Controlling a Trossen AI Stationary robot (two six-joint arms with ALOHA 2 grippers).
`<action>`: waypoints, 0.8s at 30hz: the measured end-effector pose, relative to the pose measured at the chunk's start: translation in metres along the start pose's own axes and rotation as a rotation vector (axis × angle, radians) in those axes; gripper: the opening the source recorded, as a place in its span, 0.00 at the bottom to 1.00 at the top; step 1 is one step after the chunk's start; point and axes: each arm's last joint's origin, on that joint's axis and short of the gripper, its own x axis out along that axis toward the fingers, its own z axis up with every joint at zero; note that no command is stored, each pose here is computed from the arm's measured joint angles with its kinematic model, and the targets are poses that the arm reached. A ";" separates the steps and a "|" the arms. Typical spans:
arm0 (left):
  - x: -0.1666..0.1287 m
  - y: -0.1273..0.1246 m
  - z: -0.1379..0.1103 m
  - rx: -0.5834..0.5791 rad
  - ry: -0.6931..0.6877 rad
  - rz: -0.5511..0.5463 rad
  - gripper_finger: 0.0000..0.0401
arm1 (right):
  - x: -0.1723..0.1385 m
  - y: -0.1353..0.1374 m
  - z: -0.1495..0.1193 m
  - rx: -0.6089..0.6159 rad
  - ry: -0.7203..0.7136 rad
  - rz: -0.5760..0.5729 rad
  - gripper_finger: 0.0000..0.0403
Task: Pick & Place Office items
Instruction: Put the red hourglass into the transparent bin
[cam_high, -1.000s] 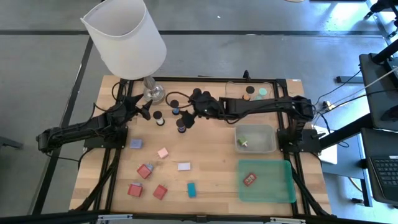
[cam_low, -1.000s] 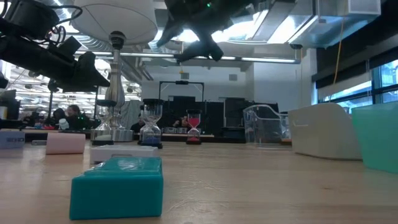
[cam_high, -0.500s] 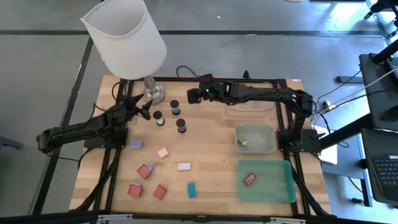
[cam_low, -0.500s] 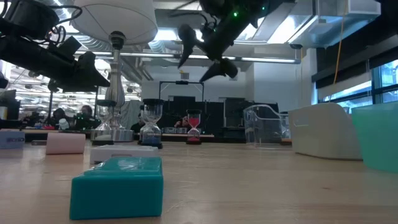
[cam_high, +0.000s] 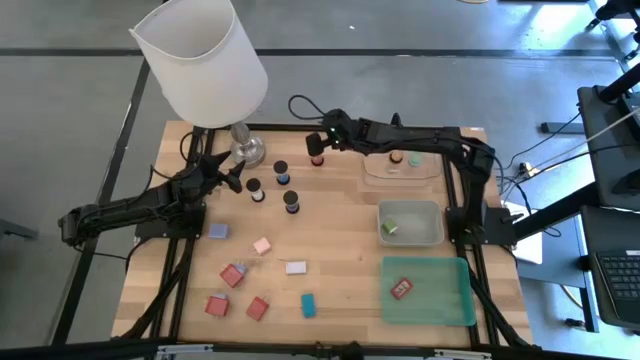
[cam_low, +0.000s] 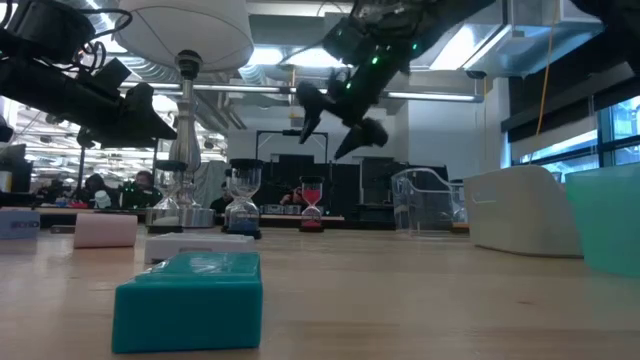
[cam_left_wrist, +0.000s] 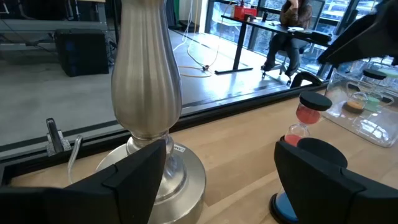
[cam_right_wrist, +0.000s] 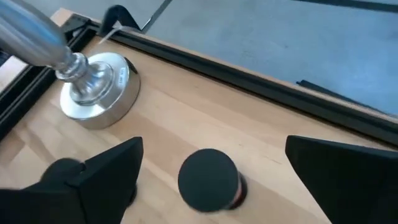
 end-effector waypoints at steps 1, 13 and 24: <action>0.000 0.000 0.000 0.000 0.000 0.000 0.74 | 0.005 0.000 -0.001 0.012 -0.004 0.003 0.98; 0.000 0.000 0.000 0.000 0.000 0.000 0.74 | 0.030 -0.002 0.005 0.098 -0.013 0.011 0.99; 0.000 0.000 0.000 0.000 0.000 0.000 0.74 | 0.048 -0.006 -0.009 0.157 0.085 0.028 0.99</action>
